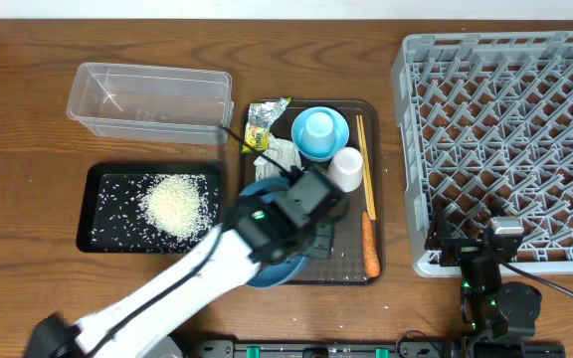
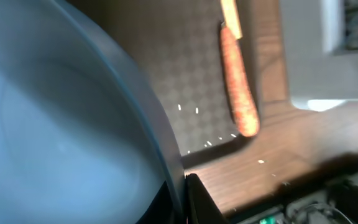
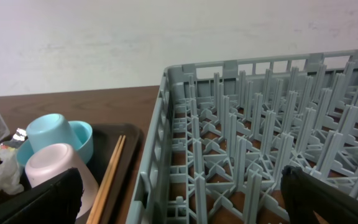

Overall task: Sort waste into correct bins and load items into the dishwasher rack
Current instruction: 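Carry the empty blue bowl back and set it on the brown tray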

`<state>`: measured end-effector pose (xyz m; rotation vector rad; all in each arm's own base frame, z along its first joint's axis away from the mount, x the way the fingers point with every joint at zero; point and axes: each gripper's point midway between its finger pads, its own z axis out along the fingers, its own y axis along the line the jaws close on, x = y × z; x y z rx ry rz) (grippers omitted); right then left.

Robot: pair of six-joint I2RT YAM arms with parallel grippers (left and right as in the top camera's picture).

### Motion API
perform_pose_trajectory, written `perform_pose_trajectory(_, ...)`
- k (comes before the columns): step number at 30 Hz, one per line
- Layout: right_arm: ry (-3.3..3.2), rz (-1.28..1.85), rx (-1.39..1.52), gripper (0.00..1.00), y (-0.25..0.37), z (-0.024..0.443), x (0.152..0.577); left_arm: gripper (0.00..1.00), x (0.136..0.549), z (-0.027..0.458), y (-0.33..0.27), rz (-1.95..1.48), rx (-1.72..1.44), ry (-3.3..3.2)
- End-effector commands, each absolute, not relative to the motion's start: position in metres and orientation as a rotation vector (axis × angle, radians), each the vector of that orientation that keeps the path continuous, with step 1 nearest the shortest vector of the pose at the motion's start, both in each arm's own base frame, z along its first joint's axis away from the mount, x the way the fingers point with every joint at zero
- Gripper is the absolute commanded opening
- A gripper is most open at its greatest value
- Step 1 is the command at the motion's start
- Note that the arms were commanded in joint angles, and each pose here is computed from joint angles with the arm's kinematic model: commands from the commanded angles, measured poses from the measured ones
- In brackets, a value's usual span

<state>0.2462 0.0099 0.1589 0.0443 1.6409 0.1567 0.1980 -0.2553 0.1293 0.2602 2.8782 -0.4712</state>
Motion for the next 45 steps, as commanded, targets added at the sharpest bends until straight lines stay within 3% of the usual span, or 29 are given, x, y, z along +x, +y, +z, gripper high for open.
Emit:
perform_pose_trajectory(1, 1.638, 0.143, 0.054, 0.99, 0.006, 0.159, 0.246, 0.06, 0.201, 0.114, -0.264, -0.423, 0.242, 2.883)
perform_pose_trajectory(9, 1.638, 0.143, 0.054, 0.99, 0.006, 0.159, 0.246, 0.06, 0.201, 0.099, -0.293, -0.457, 0.315, 2.861)
perform_pose_trajectory(17, 1.638, 0.143, 0.054, 0.99, 0.006, 0.159, 0.246, 0.17, 0.197, 0.089, -0.289, -0.415, 0.315, 2.899)
perform_pose_trajectory(20, 1.638, 0.143, 0.054, 0.99, 0.006, 0.159, 0.246, 0.27, 0.195, 0.088, -0.285, -0.394, 0.317, 2.914)
perform_pose_trajectory(27, 1.638, 0.143, 0.054, 0.99, 0.006, 0.159, 0.246, 0.3, 0.188, 0.101, -0.291, -0.457, 0.357, 2.927)
perform_pose_trajectory(30, 1.638, 0.143, 0.054, 0.99, 0.006, 0.159, 0.246, 0.36, 0.185, 0.114, -0.302, -0.539, 0.397, 2.915)
perform_pose_trajectory(35, 1.638, 0.143, 0.054, 0.99, 0.006, 0.159, 0.246, 0.58, 0.183, 0.118, -0.311, -0.572, 0.421, 2.893)
perform_pose_trajectory(45, 1.638, 0.143, 0.054, 0.99, 0.006, 0.159, 0.246, 0.59, 0.183, 0.12, -0.343, -0.757, 0.448, 2.864)
